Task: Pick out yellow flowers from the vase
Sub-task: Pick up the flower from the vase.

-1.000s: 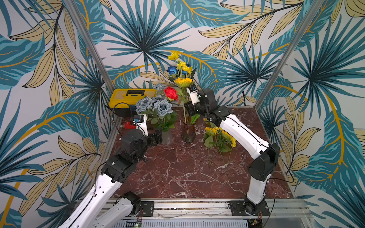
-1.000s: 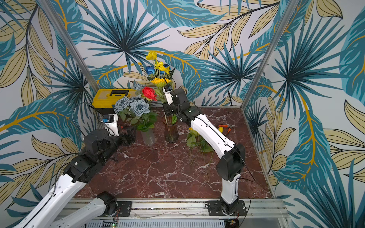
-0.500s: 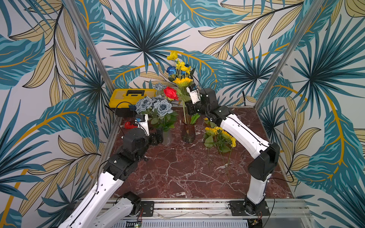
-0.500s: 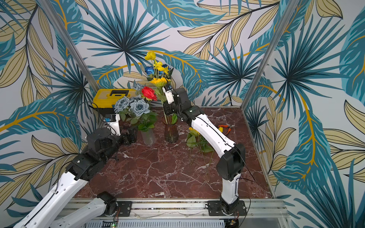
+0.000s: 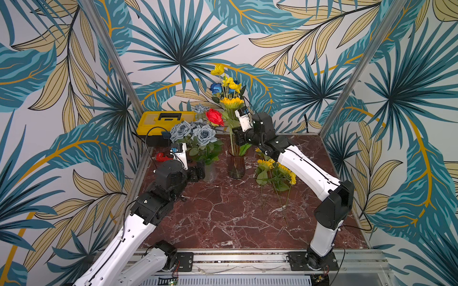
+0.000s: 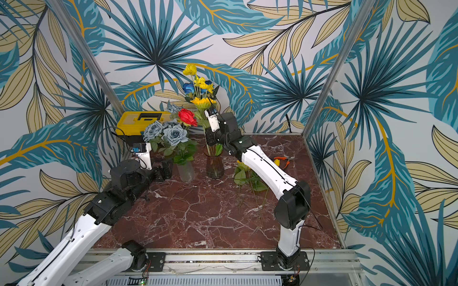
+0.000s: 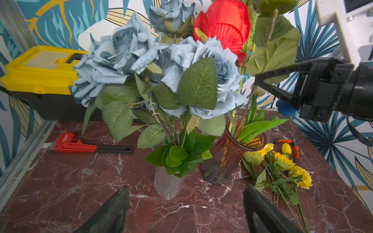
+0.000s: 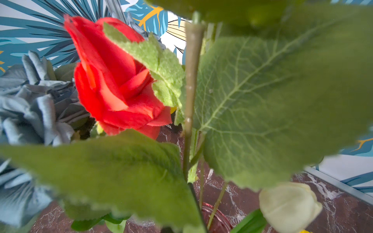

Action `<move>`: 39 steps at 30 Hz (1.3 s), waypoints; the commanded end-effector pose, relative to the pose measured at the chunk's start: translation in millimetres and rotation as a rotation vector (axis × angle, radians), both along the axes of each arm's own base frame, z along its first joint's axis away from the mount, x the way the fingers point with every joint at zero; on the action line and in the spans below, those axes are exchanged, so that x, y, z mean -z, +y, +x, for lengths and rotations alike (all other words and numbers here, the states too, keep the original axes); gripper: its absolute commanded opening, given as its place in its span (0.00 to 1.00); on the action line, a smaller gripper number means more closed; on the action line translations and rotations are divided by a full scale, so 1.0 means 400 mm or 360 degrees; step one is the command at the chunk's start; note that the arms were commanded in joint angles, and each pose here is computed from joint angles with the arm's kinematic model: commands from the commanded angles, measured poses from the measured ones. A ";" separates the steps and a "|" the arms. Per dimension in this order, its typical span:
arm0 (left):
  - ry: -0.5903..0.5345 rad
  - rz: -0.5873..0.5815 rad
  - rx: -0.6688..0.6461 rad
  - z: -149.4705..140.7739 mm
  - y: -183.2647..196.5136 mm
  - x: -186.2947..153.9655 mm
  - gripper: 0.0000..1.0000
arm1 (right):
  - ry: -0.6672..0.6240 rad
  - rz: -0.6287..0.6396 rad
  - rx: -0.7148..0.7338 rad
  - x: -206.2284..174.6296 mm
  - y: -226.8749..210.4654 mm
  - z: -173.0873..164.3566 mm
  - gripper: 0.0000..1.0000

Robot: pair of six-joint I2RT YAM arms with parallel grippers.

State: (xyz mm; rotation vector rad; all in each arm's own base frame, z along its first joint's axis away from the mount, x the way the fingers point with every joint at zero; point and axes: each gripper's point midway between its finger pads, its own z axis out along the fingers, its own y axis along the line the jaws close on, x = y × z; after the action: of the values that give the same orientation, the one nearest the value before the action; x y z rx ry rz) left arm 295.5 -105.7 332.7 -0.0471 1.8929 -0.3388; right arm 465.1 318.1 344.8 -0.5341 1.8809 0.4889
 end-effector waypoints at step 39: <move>0.0036 -0.0031 0.0024 0.010 -0.011 0.033 0.89 | -0.0449 0.0261 -0.0036 -0.427 -0.181 -0.289 0.00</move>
State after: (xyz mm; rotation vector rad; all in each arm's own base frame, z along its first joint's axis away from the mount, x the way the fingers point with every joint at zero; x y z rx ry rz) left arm 298.6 -110.1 322.7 -0.0497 1.9157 -0.3607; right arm 359.8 253.2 503.4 -0.4956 1.5813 0.5477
